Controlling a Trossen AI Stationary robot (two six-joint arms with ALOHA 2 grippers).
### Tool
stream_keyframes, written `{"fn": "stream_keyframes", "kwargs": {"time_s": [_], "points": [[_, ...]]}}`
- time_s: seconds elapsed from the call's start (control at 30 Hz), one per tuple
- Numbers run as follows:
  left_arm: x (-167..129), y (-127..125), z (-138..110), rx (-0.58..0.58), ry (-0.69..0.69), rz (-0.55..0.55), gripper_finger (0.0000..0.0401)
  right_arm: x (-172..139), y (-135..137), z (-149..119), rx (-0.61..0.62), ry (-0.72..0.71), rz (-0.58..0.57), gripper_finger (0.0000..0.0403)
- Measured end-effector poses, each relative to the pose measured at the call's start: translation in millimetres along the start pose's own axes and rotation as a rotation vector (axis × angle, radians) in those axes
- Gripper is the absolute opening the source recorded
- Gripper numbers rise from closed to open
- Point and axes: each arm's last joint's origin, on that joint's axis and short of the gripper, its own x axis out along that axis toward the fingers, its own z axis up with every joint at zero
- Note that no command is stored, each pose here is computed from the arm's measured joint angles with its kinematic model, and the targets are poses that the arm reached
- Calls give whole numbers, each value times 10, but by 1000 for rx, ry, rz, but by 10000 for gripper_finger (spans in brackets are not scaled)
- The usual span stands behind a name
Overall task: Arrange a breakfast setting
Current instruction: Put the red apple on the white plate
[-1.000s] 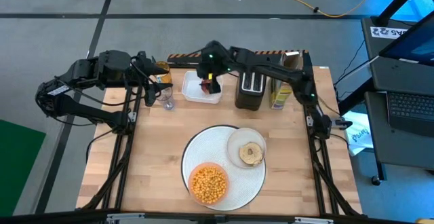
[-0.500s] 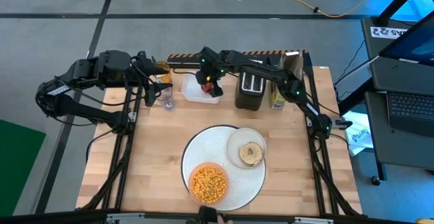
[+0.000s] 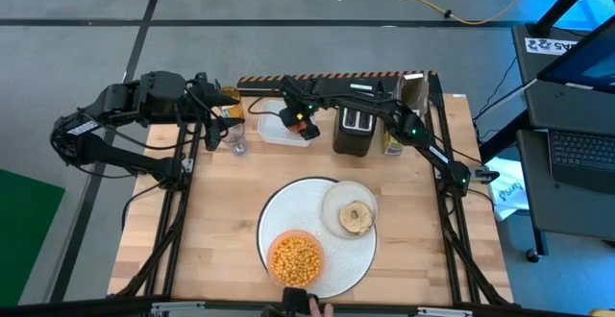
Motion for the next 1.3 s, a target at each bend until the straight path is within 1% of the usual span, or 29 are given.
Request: {"fn": "stream_keyframes", "kwargs": {"time_s": [0.17,0.3,0.37,0.5,0.63,0.7,0.8,0.97,1.17,1.3], "points": [[0,0,0,0,0,0,228,0,-8,0,-7,25,-27,397],[0,0,0,0,0,0,228,19,5,-21,-23,45,-21,396],[0,0,0,0,0,0,228,49,25,-38,-23,56,-9,388],[-1,0,0,0,0,0,228,121,64,-73,-21,84,28,351],[0,0,0,0,0,1,228,133,74,-92,-20,117,29,305],[0,0,0,0,0,0,228,132,78,-93,-21,129,26,290],[0,0,0,0,0,0,228,93,74,-89,-7,140,32,289],[0,0,0,0,0,0,228,44,83,-60,32,142,32,303],[-1,0,0,0,0,0,228,-4,138,-10,24,150,44,292],[0,0,0,0,0,0,228,-16,179,59,25,145,33,293]]}}
